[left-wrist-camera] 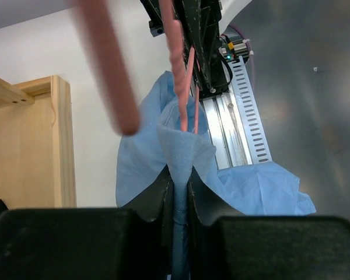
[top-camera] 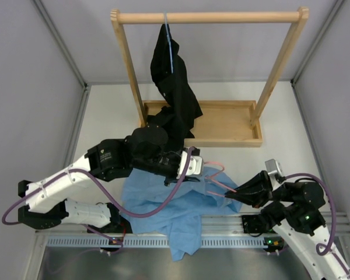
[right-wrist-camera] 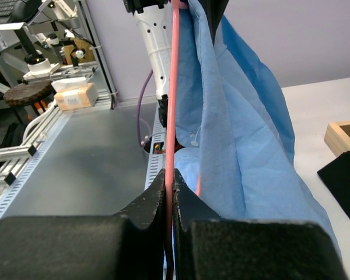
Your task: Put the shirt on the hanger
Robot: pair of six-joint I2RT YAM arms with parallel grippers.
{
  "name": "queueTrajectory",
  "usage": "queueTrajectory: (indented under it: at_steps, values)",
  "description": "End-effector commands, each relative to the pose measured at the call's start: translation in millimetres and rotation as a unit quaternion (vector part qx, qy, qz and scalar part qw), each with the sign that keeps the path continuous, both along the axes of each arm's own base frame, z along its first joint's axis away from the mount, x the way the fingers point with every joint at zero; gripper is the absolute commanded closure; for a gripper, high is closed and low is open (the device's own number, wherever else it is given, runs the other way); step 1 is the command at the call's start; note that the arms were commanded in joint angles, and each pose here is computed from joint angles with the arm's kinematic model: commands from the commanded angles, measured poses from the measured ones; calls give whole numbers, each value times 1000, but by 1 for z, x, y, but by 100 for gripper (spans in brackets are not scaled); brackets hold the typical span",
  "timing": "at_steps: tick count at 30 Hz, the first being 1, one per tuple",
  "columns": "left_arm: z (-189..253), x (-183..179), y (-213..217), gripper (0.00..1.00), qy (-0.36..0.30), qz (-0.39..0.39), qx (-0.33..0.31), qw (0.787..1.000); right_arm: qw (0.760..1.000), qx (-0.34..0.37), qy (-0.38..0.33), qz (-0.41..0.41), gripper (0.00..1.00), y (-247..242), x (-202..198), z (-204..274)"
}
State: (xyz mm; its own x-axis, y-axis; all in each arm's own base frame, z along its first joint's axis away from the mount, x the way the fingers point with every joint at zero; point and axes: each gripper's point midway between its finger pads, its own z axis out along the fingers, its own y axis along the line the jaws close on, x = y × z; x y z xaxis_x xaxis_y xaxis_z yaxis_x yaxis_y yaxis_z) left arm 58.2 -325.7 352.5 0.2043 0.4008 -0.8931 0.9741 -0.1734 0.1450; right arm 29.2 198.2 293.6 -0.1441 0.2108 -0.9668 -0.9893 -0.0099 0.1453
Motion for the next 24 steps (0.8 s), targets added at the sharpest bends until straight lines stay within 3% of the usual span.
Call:
queueTrajectory:
  at_steps: [1,2,6,7,8,9,13,14,16,20,24]
  values:
    - [7,-7,-1,90,11,-19,-4,1000,997,31,-71,1,100,-6,-10,33]
    - [8,-7,-2,100,10,-20,-6,1000,997,32,-73,0,100,-6,-10,34]
    - [8,6,-1,100,-10,12,-7,1000,997,29,-65,-14,99,-5,-4,32]
    - [14,12,-3,100,-19,28,-22,999,997,31,-67,-27,94,-6,0,34]
    - [16,17,-1,100,-25,46,-29,998,997,30,-64,-36,83,-6,2,34]
    - [18,23,0,100,-27,66,-37,997,997,21,-52,-50,54,-8,6,32]
    - [37,54,10,100,-59,164,-85,981,987,3,-21,-160,31,-21,36,26]
    - [50,58,15,100,-64,182,-111,975,984,4,-16,-179,21,-25,38,27]
    - [55,72,23,100,-70,231,-128,962,971,3,1,-241,17,-39,50,31]
    - [75,108,49,100,-74,362,-178,912,950,25,31,-310,10,-61,58,44]
    - [84,110,50,100,-47,382,-217,897,949,30,85,-302,11,-55,63,42]
